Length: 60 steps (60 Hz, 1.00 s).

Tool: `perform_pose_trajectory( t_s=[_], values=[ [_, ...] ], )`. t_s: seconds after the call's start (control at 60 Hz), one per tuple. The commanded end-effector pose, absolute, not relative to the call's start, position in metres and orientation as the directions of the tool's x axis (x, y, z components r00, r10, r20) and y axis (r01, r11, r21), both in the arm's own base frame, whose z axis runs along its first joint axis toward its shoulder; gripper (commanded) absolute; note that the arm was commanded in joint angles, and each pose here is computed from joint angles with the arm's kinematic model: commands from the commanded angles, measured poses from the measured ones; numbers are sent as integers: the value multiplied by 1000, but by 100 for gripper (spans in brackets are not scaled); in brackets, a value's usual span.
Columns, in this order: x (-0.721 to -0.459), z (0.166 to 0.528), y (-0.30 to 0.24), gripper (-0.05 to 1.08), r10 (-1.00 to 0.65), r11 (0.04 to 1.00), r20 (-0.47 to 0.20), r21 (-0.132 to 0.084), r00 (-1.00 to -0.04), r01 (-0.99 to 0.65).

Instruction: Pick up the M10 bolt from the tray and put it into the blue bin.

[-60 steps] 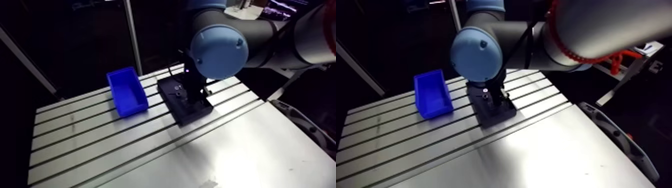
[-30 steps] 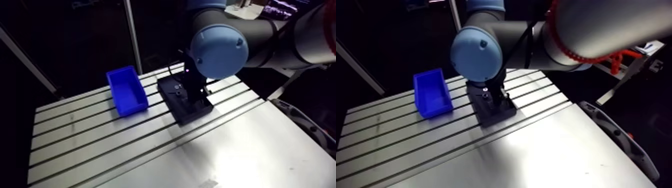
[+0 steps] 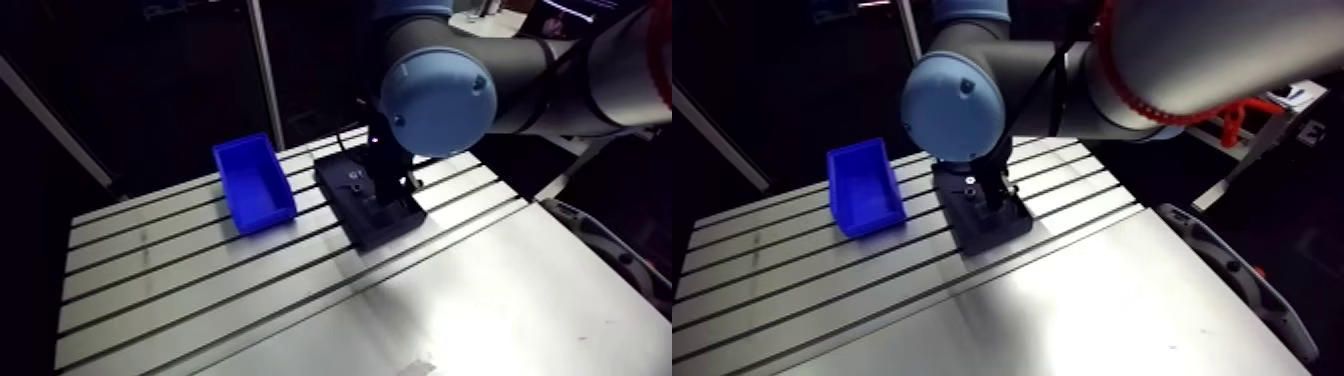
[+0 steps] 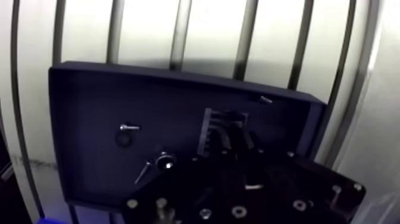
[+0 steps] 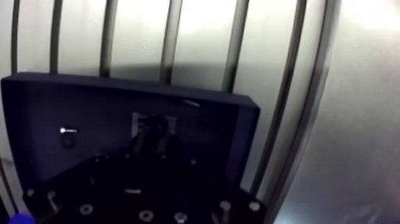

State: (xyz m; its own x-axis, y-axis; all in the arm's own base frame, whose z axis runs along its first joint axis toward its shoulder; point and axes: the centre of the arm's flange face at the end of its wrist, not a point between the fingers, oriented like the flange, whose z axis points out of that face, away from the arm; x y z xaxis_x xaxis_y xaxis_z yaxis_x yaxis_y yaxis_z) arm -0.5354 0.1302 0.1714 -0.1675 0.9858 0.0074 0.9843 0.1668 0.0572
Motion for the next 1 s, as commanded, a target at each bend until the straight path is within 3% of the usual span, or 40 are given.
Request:
perform_pose_trajectory(
  t_s=[0.017, 0.15, 0.317, 0.517, 0.583, 0.667, 0.883, 1.0],
  values=[
    [-537, 176, 130, 93, 984, 174, 11, 50, -175, 983],
    [-540, 184, 130, 97, 983, 180, 19, 35, -181, 983],
    [-545, 213, 128, 104, 980, 193, 43, -4, -193, 981],
    [-546, 239, 124, 106, 973, 228, 49, 1, -228, 974],
    [-546, 247, 123, 106, 966, 254, 62, -8, -253, 967],
    [-550, 260, 121, 106, 942, 327, 79, -20, -325, 945],
    [-562, 282, 106, 107, 863, 501, 90, -15, -498, 865],
    [-571, 297, 90, 107, 763, 643, 104, -24, -638, 765]
  ],
)
